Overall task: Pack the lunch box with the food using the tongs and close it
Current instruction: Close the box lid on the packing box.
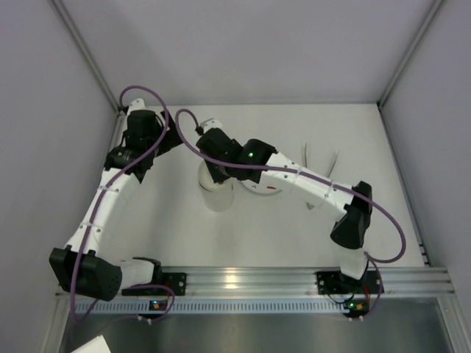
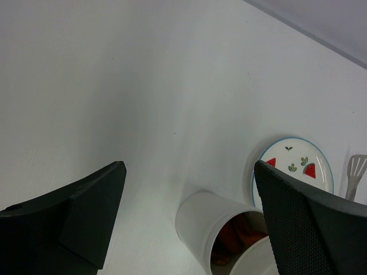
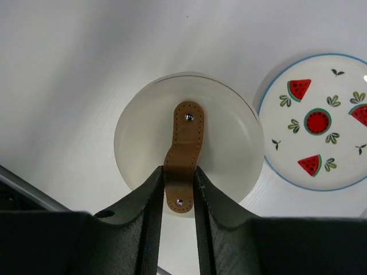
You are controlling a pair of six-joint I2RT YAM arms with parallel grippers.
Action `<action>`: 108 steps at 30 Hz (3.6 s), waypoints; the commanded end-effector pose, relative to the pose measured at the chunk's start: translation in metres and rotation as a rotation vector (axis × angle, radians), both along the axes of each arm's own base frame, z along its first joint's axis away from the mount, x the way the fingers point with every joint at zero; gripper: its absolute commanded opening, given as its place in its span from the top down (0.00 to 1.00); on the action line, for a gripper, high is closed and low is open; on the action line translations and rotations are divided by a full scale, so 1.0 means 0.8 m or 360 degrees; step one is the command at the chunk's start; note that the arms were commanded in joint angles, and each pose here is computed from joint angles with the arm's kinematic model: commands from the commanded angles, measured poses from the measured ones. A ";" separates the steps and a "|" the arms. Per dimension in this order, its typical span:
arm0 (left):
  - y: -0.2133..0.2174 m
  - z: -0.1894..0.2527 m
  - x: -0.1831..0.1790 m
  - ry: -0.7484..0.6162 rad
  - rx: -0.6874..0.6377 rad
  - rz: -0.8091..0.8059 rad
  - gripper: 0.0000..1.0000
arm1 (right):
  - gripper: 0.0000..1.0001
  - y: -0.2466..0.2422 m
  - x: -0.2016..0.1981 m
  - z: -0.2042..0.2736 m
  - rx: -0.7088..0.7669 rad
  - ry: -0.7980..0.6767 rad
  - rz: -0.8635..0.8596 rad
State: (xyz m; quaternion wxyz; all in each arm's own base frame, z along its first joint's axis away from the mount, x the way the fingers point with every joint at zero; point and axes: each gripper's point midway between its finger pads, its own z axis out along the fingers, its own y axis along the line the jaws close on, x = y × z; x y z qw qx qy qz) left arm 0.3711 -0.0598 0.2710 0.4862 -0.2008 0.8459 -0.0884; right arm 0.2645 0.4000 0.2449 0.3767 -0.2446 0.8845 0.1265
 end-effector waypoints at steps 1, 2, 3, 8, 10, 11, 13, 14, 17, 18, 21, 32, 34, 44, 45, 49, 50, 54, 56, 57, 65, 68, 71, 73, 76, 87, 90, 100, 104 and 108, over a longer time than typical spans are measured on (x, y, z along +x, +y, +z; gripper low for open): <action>0.000 0.020 0.000 -0.0074 -0.0003 -0.0002 0.01 | 0.76 0.014 0.005 0.003 0.0031 0.0032 0.0056; 0.000 0.020 0.000 -0.0072 -0.0004 -0.0004 0.01 | 0.76 0.016 0.005 0.002 0.0032 0.0039 0.0060; 0.000 0.020 0.000 -0.0072 -0.0003 -0.0002 0.01 | 0.76 0.019 0.006 -0.004 0.0021 0.0050 0.0063; -0.001 0.019 0.000 -0.0072 -0.0009 -0.0004 0.01 | 0.76 0.024 0.013 -0.011 0.0023 0.0069 0.0066; -0.001 0.018 0.000 -0.0069 -0.0009 -0.0009 0.01 | 0.76 0.023 0.019 -0.016 0.0019 0.0080 0.0056; -0.001 0.018 0.000 -0.0069 -0.0011 -0.0008 0.01 | 0.77 0.023 0.020 -0.018 0.0019 0.0085 0.0054; -0.001 0.018 0.000 -0.0069 -0.0008 -0.0007 0.01 | 0.76 0.024 0.024 -0.021 0.0023 0.0092 0.0050; -0.001 0.018 0.000 -0.0069 -0.0009 -0.0009 0.01 | 0.76 0.024 0.026 -0.022 0.0023 0.0097 0.0048; -0.001 0.018 0.000 -0.0069 -0.0009 -0.0009 0.01 | 0.76 0.025 0.030 -0.027 0.0028 0.0115 0.0051; -0.001 0.018 0.000 -0.0069 -0.0009 -0.0009 0.01 | 0.76 0.027 0.030 -0.030 0.0032 0.0129 0.0055; -0.002 0.017 0.000 -0.0066 -0.0012 -0.0010 0.01 | 0.76 0.027 0.035 -0.034 0.0036 0.0148 0.0052; -0.002 0.017 -0.001 -0.0068 -0.0013 -0.0016 0.01 | 0.76 0.029 0.039 -0.042 0.0023 0.0179 0.0059; -0.002 0.017 -0.001 -0.0066 -0.0013 -0.0013 0.01 | 0.76 0.029 0.041 -0.045 0.0022 0.0184 0.0054; -0.001 0.017 -0.002 -0.0066 -0.0009 -0.0015 0.01 | 0.75 0.020 0.047 -0.055 0.0048 0.0218 0.0003; -0.002 0.017 -0.002 -0.0065 -0.0010 -0.0017 0.01 | 0.75 0.017 0.047 -0.059 0.0047 0.0234 -0.0006; -0.001 0.016 -0.002 -0.0066 -0.0009 -0.0015 0.01 | 0.75 0.017 0.046 -0.060 0.0070 0.0244 -0.0001; -0.002 0.016 -0.001 -0.0063 -0.0010 -0.0017 0.01 | 0.75 0.016 0.045 -0.061 0.0068 0.0249 -0.0001; -0.001 0.016 -0.002 -0.0066 -0.0009 -0.0015 0.01 | 0.75 0.012 0.043 -0.069 0.0089 0.0266 -0.0020; -0.001 0.016 -0.002 -0.0063 -0.0008 -0.0015 0.01 | 0.75 0.013 0.042 -0.068 0.0112 0.0272 -0.0016; -0.001 0.015 -0.001 -0.0061 -0.0008 -0.0015 0.01 | 0.75 0.012 0.042 -0.070 0.0108 0.0278 -0.0019; -0.001 0.014 -0.002 -0.0058 -0.0007 -0.0015 0.01 | 0.69 0.013 0.038 -0.076 0.0190 0.0335 0.0000; -0.001 0.015 -0.002 -0.0061 -0.0001 -0.0013 0.01 | 0.68 0.010 0.038 -0.079 0.0207 0.0357 -0.0013; -0.001 0.015 -0.002 -0.0061 -0.0001 -0.0013 0.01 | 0.66 0.007 0.036 -0.076 0.0241 0.0364 -0.0012; -0.001 0.014 -0.002 -0.0056 -0.0002 -0.0012 0.01 | 0.63 0.004 0.038 -0.079 0.0248 0.0370 -0.0027; -0.001 0.014 -0.002 -0.0059 -0.0003 -0.0012 0.01 | 0.63 -0.002 0.040 -0.082 0.0252 0.0377 -0.0051; -0.001 0.012 -0.002 -0.0052 -0.0001 -0.0012 0.01 | 0.62 -0.010 0.039 -0.101 0.0269 0.0424 -0.0077; 0.000 0.012 -0.002 -0.0052 0.0001 -0.0008 0.01 | 0.62 -0.010 0.037 -0.108 0.0284 0.0445 -0.0082; 0.000 0.011 -0.001 -0.0048 0.0000 -0.0007 0.01 | 0.62 -0.021 0.038 -0.110 0.0307 0.0444 -0.0120; 0.000 0.011 -0.002 -0.0050 0.0001 -0.0004 0.01 | 0.62 -0.023 0.040 -0.105 0.0313 0.0428 -0.0128; 0.001 0.011 -0.002 -0.0050 0.0004 -0.0004 0.01 | 0.62 -0.029 0.041 -0.101 0.0312 0.0411 -0.0145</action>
